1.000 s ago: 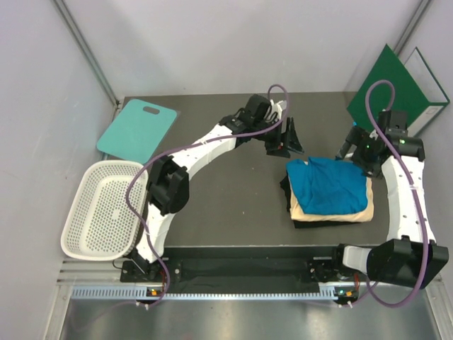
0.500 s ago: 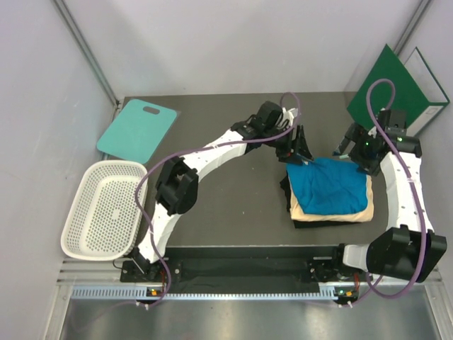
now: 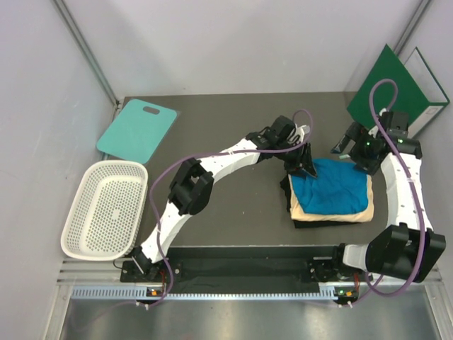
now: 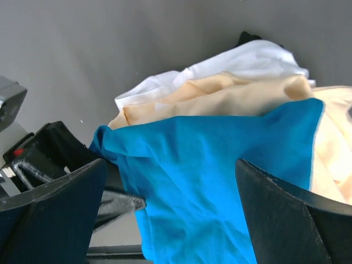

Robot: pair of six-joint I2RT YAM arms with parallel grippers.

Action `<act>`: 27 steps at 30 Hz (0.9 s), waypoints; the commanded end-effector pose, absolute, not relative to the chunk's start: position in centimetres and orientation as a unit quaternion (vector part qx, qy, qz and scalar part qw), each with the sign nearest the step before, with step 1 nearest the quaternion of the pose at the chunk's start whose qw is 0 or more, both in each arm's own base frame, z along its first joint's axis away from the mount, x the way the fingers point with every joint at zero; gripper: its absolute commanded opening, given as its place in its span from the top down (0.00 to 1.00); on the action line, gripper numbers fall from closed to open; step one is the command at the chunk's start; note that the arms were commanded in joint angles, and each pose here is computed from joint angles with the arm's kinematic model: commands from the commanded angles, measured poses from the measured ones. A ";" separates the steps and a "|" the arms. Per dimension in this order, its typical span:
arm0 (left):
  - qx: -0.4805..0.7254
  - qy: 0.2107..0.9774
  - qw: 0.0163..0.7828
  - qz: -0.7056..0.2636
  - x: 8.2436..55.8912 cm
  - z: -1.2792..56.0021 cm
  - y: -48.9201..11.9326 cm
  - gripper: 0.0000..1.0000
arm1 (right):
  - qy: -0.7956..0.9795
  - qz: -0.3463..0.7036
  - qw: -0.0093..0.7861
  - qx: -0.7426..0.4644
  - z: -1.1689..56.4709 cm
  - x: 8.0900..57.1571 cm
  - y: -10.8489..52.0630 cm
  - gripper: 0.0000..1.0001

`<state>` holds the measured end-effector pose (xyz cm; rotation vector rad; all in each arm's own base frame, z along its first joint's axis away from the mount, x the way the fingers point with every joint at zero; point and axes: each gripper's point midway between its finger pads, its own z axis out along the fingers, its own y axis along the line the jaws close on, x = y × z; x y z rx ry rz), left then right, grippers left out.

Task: Fold and stack the t-shirts
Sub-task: Put the neatly folded tshirt into the corner of the board with the right arm

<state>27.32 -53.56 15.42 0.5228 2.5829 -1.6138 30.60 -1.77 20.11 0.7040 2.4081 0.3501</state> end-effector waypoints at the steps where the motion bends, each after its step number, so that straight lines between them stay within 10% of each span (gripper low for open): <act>1: 0.198 0.812 0.053 -0.547 27.7 17.7 -55.2 0.70 | 0.907 0.151 0.295 0.262 18.7 30.9 -1.5 0.00; 3: 0.197 0.811 0.064 -0.547 28.1 18.2 -55.2 1.00 | 0.909 0.155 0.285 0.262 17.7 30.7 -1.3 0.00; 27: 0.194 0.844 0.105 -0.489 25.8 21.6 -49.5 1.00 | 0.905 0.186 0.303 0.235 16.9 34.6 -1.1 0.00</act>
